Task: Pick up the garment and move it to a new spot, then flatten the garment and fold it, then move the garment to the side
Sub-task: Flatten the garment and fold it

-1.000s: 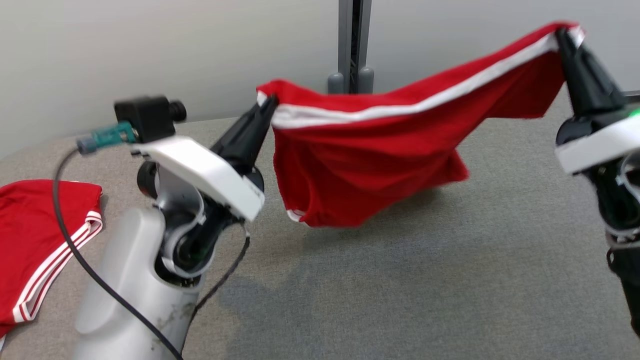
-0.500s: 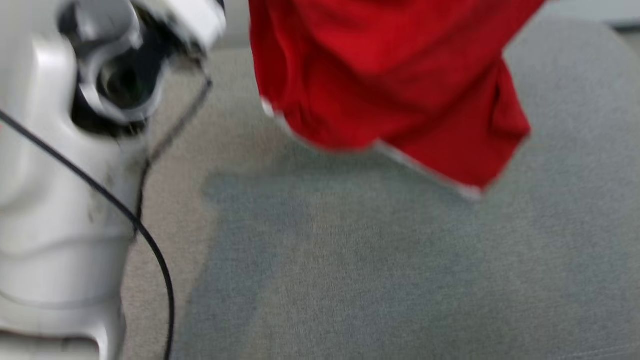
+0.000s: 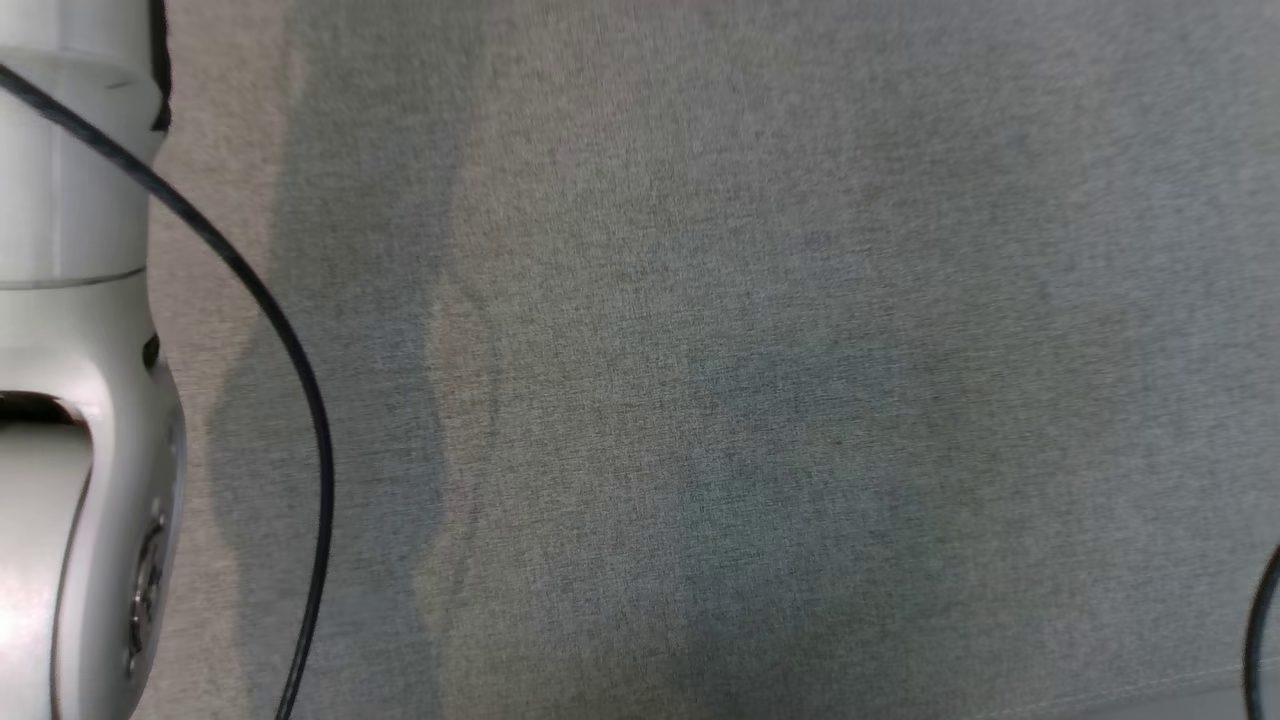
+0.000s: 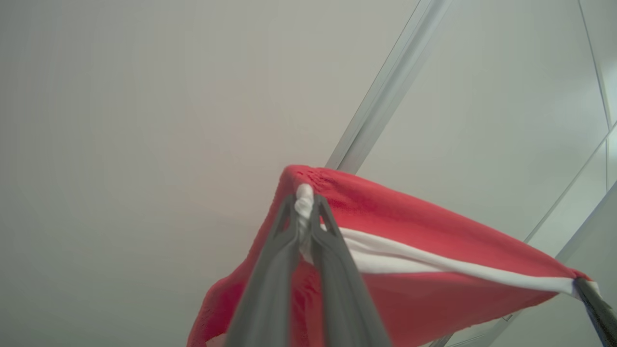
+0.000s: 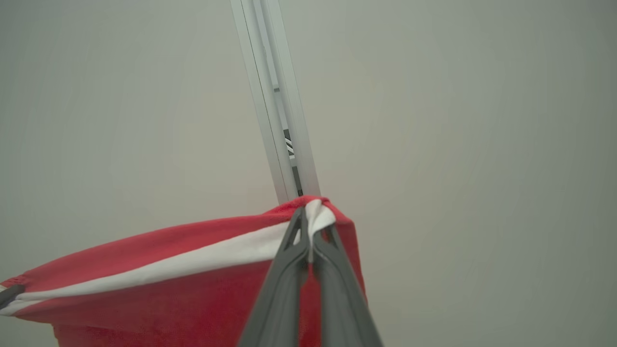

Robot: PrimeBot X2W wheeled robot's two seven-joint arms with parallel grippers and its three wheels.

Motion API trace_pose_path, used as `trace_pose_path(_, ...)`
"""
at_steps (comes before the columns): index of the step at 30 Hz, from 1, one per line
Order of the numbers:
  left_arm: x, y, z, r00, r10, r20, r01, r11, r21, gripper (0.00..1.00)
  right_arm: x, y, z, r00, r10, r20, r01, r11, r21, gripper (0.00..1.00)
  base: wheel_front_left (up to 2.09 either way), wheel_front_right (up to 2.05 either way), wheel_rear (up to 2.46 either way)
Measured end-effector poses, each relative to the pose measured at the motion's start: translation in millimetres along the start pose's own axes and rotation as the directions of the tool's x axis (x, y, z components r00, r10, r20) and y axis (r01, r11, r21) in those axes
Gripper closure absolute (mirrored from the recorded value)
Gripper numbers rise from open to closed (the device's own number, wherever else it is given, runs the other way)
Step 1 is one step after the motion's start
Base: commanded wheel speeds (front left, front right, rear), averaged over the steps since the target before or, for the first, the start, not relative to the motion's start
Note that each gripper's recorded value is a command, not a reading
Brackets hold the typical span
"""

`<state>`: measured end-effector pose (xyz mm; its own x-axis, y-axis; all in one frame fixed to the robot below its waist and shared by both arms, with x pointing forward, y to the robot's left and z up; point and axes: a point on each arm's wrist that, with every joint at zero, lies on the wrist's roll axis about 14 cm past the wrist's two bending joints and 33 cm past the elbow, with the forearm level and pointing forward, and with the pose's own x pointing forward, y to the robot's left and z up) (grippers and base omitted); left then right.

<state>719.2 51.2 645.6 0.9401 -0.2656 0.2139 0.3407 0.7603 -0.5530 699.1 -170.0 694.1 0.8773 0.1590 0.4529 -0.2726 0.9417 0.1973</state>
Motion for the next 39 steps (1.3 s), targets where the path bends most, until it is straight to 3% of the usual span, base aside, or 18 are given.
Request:
trace_pose_path(6, -9.0, 63.1, -97.8, 0.988, 0.074, -0.134, -0.063, 0.995, 0.081, 1.0, -49.8, -16.0, -138.1, 0.961, -0.062, -0.268, 0.093, 0.99, 0.102, 1.0, 0.0, 0.0, 0.0)
trace_pose_path(11, -47.2, 107.2, -161.7, 0.942, 0.164, -0.292, -0.131, 0.983, 0.129, 1.0, -96.7, -15.2, -201.1, 0.9, -0.066, -0.431, 0.132, 0.983, 0.125, 1.0, 0.0, 0.0, 0.0)
trace_pose_path(18, -95.7, 129.1, -191.4, 0.868, 0.242, -0.434, -0.17, 0.965, 0.199, 1.0, -142.6, -14.8, -222.8, 0.834, -0.051, -0.55, 0.126, 0.987, 0.099, 1.0, 0.0, 0.0, 0.0)
trace_pose_path(27, -159.7, 128.4, -210.9, 0.74, 0.277, -0.613, -0.084, 0.942, 0.325, 1.0, -181.9, -10.5, -219.8, 0.757, -0.03, -0.653, 0.093, 0.994, 0.063, 1.0, 0.0, 0.0, 0.0)
trace_pose_path(39, -197.0, 113.9, -203.3, 0.717, 0.274, -0.641, 0.035, 0.904, 0.425, 1.0, -226.4, -9.3, -216.7, 0.643, -0.024, -0.766, 0.04, 0.999, 0.002, 1.0, 0.0, 0.0, 0.0)
